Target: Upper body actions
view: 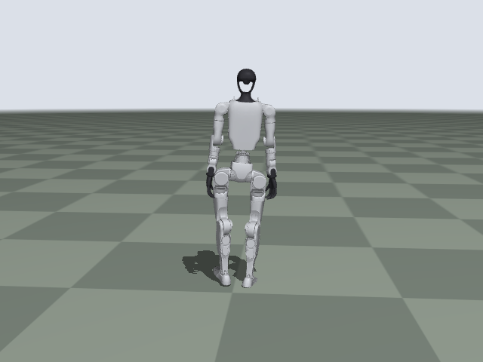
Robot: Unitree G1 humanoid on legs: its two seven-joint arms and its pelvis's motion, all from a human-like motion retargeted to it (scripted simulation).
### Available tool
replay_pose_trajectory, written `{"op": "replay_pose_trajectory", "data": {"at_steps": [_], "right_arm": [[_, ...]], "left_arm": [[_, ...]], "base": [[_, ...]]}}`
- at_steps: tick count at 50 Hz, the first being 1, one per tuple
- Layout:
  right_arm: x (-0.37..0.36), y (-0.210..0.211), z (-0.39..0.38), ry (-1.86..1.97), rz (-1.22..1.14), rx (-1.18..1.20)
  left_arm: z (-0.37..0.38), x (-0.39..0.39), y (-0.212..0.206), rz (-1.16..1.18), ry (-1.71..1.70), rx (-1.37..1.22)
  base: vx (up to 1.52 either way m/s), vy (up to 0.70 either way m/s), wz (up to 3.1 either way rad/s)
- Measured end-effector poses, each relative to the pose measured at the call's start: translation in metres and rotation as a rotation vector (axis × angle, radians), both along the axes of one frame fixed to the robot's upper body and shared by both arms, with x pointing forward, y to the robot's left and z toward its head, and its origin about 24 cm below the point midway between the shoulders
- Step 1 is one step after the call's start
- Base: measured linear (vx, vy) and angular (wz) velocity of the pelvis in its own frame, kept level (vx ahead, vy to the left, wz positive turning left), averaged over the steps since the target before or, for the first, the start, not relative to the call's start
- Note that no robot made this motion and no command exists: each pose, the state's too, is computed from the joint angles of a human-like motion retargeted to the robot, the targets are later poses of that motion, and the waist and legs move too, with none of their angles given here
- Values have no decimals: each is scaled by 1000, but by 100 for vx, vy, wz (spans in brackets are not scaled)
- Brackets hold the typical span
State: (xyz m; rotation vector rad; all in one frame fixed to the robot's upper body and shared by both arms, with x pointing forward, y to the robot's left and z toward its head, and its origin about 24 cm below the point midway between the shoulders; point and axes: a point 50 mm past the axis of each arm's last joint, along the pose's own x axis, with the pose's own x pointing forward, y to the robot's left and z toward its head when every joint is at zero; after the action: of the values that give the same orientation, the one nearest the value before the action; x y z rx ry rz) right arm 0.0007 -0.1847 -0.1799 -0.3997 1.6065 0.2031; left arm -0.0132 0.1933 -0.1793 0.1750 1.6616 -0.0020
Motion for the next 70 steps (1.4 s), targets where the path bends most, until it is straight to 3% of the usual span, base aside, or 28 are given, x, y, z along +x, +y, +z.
{"op": "replay_pose_trajectory", "data": {"at_steps": [70], "right_arm": [[-4,-5,1,43,71,4]], "left_arm": [[1,-4,7,-20,20,19]], "base": [[0,0,0]]}}
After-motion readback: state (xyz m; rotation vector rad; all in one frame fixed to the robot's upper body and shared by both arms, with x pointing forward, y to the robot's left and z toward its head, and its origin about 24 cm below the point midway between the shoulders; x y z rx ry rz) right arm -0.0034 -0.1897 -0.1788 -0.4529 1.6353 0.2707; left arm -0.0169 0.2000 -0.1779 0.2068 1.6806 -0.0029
